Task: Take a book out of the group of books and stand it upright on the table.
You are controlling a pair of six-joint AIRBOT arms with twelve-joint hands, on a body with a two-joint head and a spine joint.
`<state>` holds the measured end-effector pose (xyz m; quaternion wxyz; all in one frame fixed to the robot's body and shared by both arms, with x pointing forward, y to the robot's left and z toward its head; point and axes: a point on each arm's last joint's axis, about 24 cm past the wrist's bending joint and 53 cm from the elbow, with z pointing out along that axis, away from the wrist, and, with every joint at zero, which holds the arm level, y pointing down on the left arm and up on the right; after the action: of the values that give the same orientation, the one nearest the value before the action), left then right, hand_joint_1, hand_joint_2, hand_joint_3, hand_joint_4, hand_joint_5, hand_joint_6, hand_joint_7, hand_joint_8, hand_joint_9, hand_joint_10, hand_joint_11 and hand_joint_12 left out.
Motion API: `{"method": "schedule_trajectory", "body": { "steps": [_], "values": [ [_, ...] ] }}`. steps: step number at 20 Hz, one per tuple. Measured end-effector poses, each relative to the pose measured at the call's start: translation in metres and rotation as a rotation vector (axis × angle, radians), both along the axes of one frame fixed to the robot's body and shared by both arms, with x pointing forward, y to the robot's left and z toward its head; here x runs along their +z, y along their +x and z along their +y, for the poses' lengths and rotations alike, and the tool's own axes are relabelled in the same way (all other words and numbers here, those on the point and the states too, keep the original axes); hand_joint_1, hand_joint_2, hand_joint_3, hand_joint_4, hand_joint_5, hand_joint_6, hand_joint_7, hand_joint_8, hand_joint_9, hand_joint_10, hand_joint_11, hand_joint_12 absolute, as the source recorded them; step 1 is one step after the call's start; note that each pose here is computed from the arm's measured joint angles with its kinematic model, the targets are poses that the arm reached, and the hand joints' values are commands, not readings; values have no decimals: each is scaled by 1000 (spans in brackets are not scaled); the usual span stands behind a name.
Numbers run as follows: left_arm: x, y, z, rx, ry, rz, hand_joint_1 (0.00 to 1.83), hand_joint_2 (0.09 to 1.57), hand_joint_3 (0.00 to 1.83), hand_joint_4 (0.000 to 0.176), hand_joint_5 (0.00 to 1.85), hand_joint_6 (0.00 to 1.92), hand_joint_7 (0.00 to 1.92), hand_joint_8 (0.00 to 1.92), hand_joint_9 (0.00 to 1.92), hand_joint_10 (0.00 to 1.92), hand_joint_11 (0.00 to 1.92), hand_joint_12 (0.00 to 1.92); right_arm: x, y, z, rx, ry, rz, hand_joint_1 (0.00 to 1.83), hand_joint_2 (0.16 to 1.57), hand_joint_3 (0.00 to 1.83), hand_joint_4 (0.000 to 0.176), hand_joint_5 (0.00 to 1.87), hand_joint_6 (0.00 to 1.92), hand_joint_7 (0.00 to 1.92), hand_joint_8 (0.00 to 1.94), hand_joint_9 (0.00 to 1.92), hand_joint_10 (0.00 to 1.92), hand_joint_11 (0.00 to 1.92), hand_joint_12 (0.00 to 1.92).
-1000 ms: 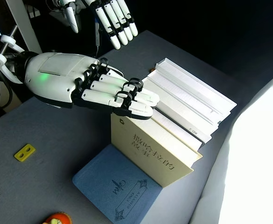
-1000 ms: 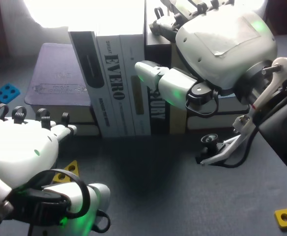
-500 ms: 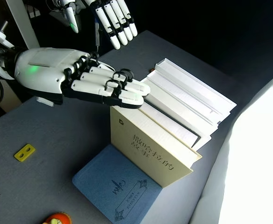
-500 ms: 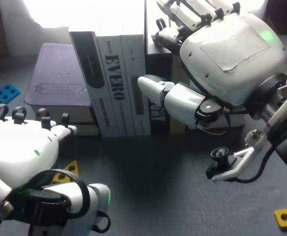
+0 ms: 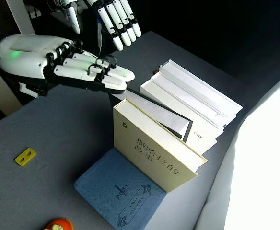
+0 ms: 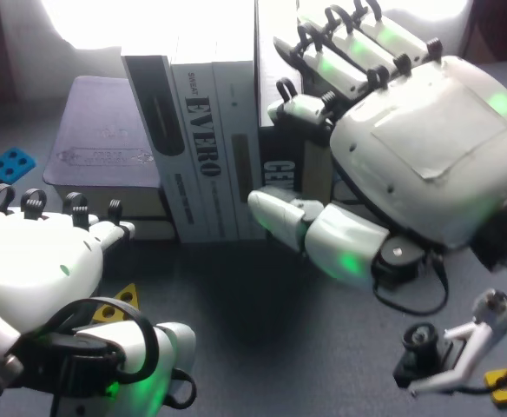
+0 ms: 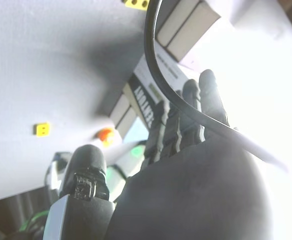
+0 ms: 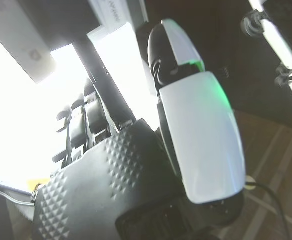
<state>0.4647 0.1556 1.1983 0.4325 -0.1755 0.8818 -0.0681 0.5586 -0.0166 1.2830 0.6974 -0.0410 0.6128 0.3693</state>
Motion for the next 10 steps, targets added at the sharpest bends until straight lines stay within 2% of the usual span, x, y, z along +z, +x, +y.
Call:
{"method": "schedule_trajectory", "body": {
  "steps": [4,7,9,10],
  "values": [
    [0,0,0,-1,0,0,9,1357,2,0,29,5,17,2,0,0,2,1,-12,-17,6,34,-37,28,0,1274,3,0,603,200,107,12,0,0,0,0],
    [0,0,0,0,0,0,13,1354,0,0,30,4,12,1,0,0,4,2,-17,-18,6,37,-52,38,0,1284,7,0,603,197,99,6,0,0,0,0],
    [0,0,0,0,-1,0,38,1350,0,0,30,3,20,3,0,0,9,5,-9,-16,6,32,-39,23,0,1281,5,0,595,192,98,5,0,0,0,0],
    [0,0,0,0,-3,0,20,1352,0,0,36,4,31,6,3,1,17,10,3,-15,4,21,-17,-4,0,1274,2,0,578,184,91,2,0,0,0,0]
  ]
}}
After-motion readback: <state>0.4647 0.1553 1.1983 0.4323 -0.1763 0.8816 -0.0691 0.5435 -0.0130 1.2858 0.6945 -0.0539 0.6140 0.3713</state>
